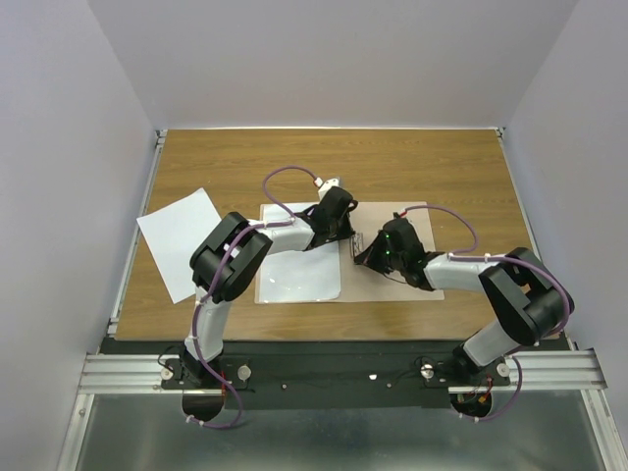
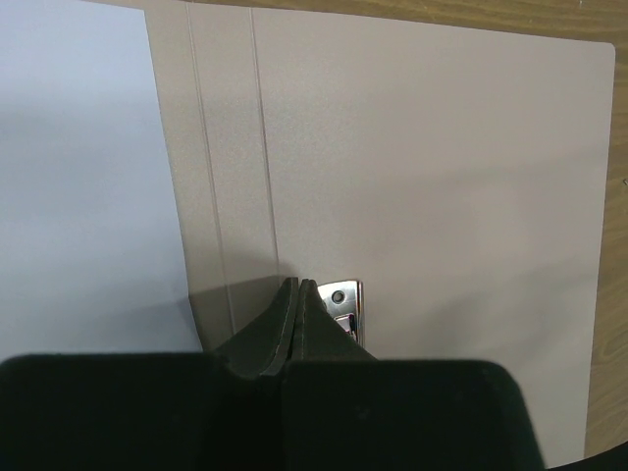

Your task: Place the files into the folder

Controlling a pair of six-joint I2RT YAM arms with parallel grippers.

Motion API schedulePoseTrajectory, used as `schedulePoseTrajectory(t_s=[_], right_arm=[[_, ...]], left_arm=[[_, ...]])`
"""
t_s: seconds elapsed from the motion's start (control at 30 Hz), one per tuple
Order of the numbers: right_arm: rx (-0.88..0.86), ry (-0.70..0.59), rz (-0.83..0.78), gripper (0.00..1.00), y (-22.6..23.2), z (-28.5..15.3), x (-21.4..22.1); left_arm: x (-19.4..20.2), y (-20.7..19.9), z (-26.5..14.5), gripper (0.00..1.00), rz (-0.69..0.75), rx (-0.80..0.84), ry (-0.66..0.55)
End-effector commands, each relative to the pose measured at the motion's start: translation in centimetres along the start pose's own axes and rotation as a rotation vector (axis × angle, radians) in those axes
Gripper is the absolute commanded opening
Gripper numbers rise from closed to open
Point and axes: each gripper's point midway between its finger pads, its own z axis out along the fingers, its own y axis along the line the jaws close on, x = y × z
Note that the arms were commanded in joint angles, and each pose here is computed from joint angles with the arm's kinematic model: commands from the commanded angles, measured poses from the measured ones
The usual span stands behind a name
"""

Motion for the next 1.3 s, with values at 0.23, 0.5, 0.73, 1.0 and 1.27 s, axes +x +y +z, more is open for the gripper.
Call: schedulePoseTrajectory(t_s=[0.23, 0.5, 0.73, 1.0, 1.27], right_arm=[[0.527, 0.007, -0.08, 0.01, -12.2, -1.1, 2.3], [0.745, -0.103, -0.282, 0.01, -12.4, -3.1, -0.2], [0.875, -0.181, -0.4, 0.01, -11.8, -3.4, -0.8], [0.992, -0.276, -0.537, 0.01, -11.1, -4.4, -1.9], [0.929, -0.358, -0.518, 0.01, -7.4, -4.6, -3.4]], left_arm=[[4.8, 5.7, 1.2, 0.0, 0.103, -0.143, 0.143], [5.2, 5.7, 1.7, 0.0, 0.12, -0.131, 0.157], [5.7, 5.4, 1.7, 0.0, 0.132, -0.099, 0.179], [6.1, 5.9, 1.8, 0.0, 0.138, -0.107, 0.19], [5.7, 6.0, 1.6, 0.0, 0.139, -0.106, 0.183]])
